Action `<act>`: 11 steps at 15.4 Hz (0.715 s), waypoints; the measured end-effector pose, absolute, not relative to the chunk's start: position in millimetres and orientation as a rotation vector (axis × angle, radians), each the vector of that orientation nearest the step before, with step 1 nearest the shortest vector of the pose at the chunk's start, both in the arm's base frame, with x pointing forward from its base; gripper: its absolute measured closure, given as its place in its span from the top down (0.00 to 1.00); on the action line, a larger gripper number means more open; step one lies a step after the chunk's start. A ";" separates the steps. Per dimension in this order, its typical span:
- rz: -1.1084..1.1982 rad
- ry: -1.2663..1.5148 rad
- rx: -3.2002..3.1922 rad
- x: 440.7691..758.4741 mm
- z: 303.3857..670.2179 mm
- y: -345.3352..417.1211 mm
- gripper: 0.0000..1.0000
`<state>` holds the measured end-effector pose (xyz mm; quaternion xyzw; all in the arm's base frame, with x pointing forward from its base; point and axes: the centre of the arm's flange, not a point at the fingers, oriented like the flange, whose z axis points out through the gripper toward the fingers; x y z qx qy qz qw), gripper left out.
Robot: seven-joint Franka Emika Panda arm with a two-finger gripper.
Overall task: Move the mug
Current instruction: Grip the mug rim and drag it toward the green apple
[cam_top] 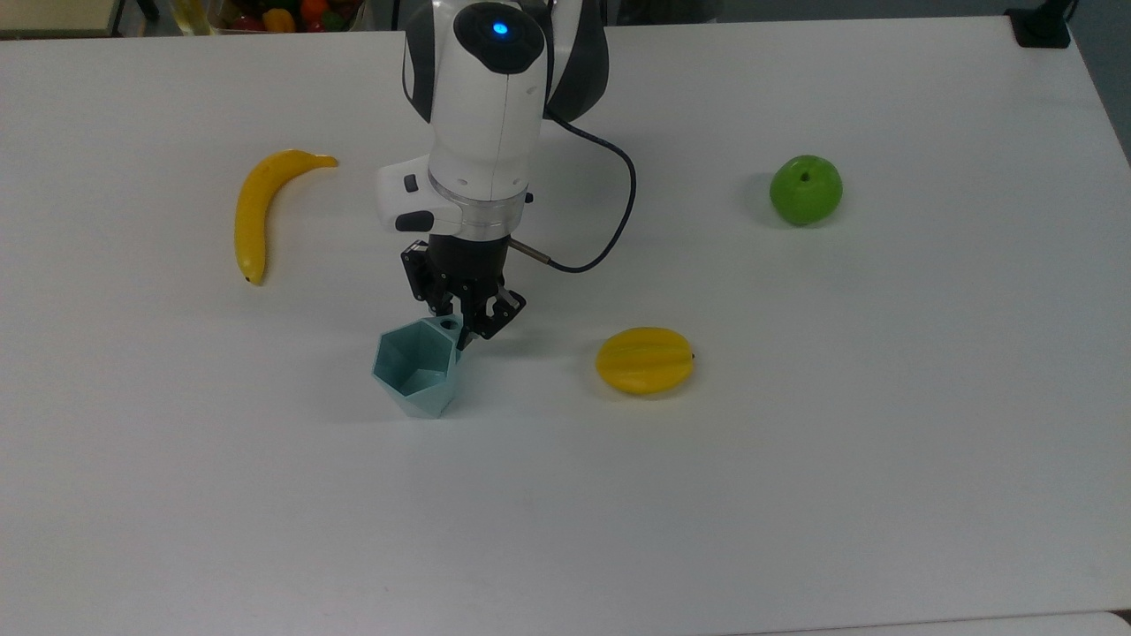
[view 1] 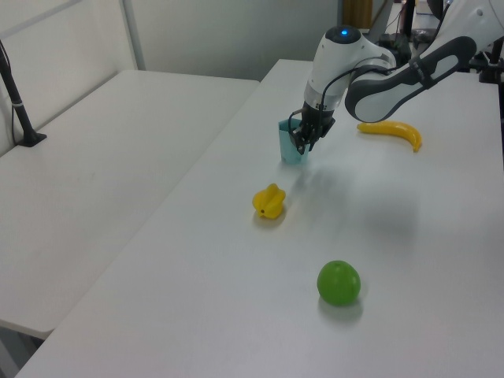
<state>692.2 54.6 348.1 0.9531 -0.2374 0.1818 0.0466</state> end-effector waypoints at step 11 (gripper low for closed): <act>0.539 -0.397 2.903 629.3 392.4 58.1 0.26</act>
